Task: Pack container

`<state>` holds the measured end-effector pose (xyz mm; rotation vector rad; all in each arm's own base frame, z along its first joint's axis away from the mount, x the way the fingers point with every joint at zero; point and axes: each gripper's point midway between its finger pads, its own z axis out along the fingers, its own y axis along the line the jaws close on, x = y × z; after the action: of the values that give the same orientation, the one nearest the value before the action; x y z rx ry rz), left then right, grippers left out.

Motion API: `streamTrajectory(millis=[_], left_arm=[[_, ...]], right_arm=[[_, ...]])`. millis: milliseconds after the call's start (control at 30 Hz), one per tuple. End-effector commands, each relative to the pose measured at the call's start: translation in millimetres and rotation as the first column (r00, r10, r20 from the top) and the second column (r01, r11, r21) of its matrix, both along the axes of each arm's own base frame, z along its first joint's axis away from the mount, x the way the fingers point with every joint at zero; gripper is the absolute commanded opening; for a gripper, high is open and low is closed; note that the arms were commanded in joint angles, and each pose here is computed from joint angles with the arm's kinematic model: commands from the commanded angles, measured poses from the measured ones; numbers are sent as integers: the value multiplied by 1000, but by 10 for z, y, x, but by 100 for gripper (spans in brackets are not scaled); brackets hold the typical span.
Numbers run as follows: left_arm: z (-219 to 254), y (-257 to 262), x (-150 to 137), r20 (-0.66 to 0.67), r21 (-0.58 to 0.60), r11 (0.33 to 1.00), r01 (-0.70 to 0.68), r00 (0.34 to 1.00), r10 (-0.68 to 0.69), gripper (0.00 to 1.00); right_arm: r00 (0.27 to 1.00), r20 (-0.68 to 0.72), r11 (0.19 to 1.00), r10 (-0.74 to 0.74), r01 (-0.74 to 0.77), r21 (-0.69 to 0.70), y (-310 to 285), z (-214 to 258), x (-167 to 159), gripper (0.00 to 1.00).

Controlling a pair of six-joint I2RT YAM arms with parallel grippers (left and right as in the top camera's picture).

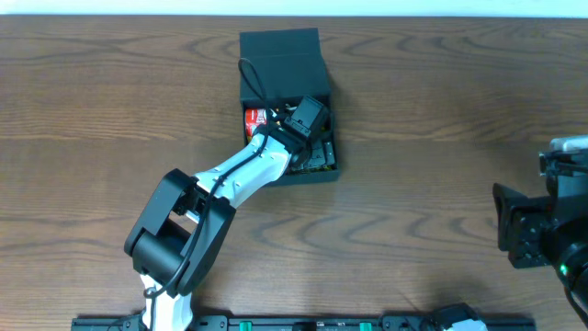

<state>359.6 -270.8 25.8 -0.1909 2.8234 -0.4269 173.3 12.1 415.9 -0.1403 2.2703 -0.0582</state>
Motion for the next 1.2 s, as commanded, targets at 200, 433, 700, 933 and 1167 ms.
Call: streamTrajectory(millis=[200, 433, 700, 933, 1167], left_arm=[[717, -202, 206, 117, -58, 995, 84, 990, -77, 92], [1408, -221, 243, 221, -81, 988, 134, 969, -114, 65], [2325, 204, 213, 440, -18, 997, 68, 896, -53, 6], [2525, 1098, 365, 475, 65, 988, -139, 875, 92, 6], [2086, 1837, 749, 329, -17, 974, -224, 919, 217, 6]], right_arm=[[1000, 0, 1000, -16, 16, 15, -4, 7, 13, 61], [1000, -2, 1000, -17, 17, 12, -8, 3, 10, 60], [998, -17, 998, -63, 63, -24, -111, -31, -21, 45], [1000, -8, 997, -22, 22, 68, 143, -190, 372, 2], [982, -89, 970, 168, -148, 193, 798, -1066, 1330, 1]])
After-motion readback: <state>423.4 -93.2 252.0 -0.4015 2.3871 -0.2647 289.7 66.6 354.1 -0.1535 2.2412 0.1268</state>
